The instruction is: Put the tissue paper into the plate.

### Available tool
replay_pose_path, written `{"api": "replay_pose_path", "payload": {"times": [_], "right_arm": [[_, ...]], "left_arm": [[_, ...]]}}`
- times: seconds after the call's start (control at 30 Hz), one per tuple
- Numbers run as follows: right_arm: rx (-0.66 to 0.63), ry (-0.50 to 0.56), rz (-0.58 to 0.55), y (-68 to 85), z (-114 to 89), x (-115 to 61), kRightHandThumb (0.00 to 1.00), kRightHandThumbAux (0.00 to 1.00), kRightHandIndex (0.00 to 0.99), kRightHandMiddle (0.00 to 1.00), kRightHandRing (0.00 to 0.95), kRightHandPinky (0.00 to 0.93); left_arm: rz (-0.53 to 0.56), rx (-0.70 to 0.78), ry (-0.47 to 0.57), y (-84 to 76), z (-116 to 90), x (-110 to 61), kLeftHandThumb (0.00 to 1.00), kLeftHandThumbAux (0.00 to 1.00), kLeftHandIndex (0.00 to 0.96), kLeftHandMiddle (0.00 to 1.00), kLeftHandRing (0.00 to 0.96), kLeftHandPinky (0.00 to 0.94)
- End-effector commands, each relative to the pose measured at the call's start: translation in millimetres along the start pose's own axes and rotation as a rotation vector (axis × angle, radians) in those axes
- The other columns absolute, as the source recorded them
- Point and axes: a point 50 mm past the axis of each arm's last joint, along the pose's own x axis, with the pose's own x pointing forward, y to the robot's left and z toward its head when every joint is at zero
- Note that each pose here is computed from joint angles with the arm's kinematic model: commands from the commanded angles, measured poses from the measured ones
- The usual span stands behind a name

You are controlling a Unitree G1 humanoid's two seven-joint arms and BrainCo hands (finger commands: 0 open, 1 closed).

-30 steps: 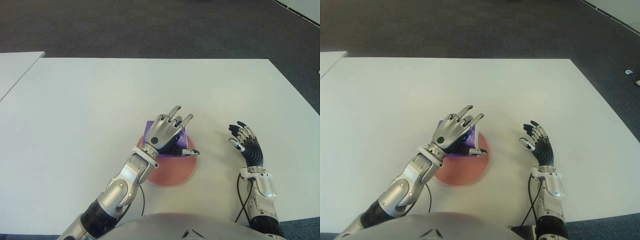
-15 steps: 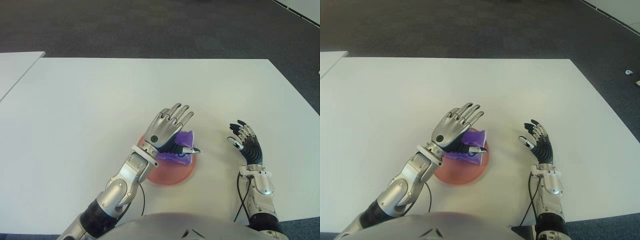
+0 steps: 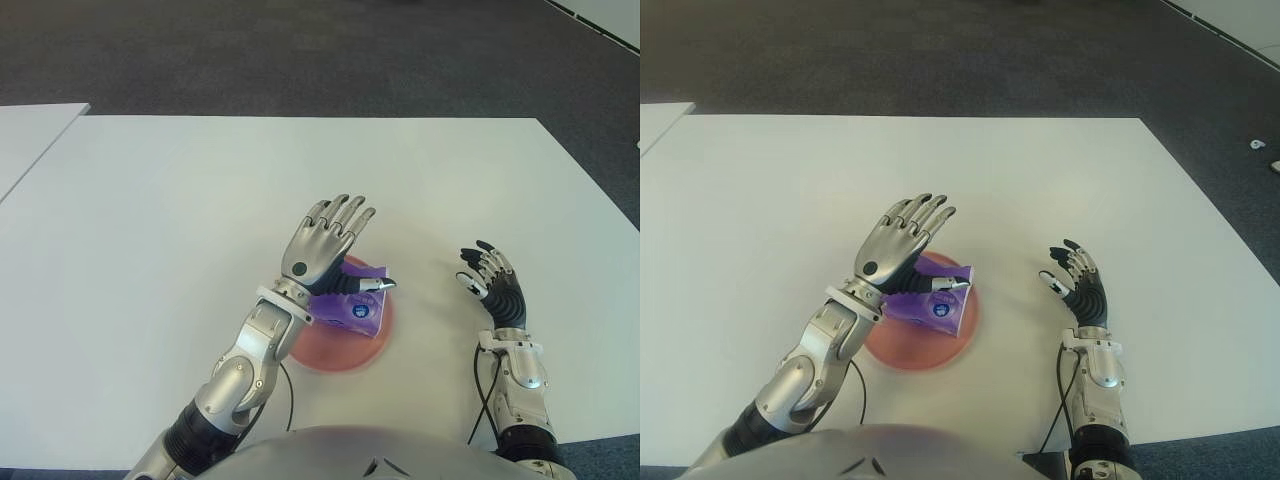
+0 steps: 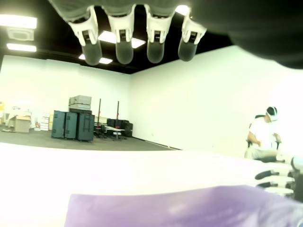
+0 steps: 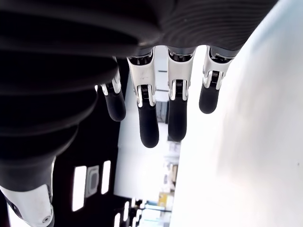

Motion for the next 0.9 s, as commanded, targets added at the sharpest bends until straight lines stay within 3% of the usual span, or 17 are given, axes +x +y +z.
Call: {"api": "replay_pose_path", "payload": {"times": [0.03, 0.3, 0.63, 0.8, 0.9], "right_arm": [[0.054, 0.162, -0.013, 10.7, -28, -18.2, 0.424, 0.677, 0.174, 0.328, 0.289, 0.222], [0.0, 0.145, -0.004, 11.8, -28, -17.7, 0.39, 0.697, 0.177, 0.33, 0.289, 0.232], [-0.065, 0.143, 0.006, 14.1, -32, -18.5, 0.279, 0.705, 0.142, 0.298, 0.233, 0.103], [-0.042, 0.145, 0.004, 15.5, -36, -17.3, 0.287, 0.72, 0.145, 0.312, 0.249, 0.127], [0.034, 0.11, 0.015, 22.4, -25, -12.6, 0.327, 0.717, 0.151, 0.338, 0.279, 0.165]], "left_arm": [[-0.003, -0.031, 0.04, 0.4, -3, -1.8, 0.164, 0.103, 0.0, 0.0, 0.0, 0.0], [-0.009, -0.05, 0.053, 4.2, -3, -2.2, 0.17, 0.101, 0.0, 0.0, 0.0, 0.0], [-0.003, -0.035, 0.064, 5.3, -7, -1.8, 0.156, 0.097, 0.0, 0.0, 0.0, 0.0], [-0.008, -0.046, 0.136, 6.5, -34, 8.5, 0.141, 0.117, 0.0, 0.0, 0.0, 0.0], [0.015, -0.187, 0.228, 2.0, -58, 14.4, 0.152, 0.17, 0.033, 0.007, 0.008, 0.056]]}}
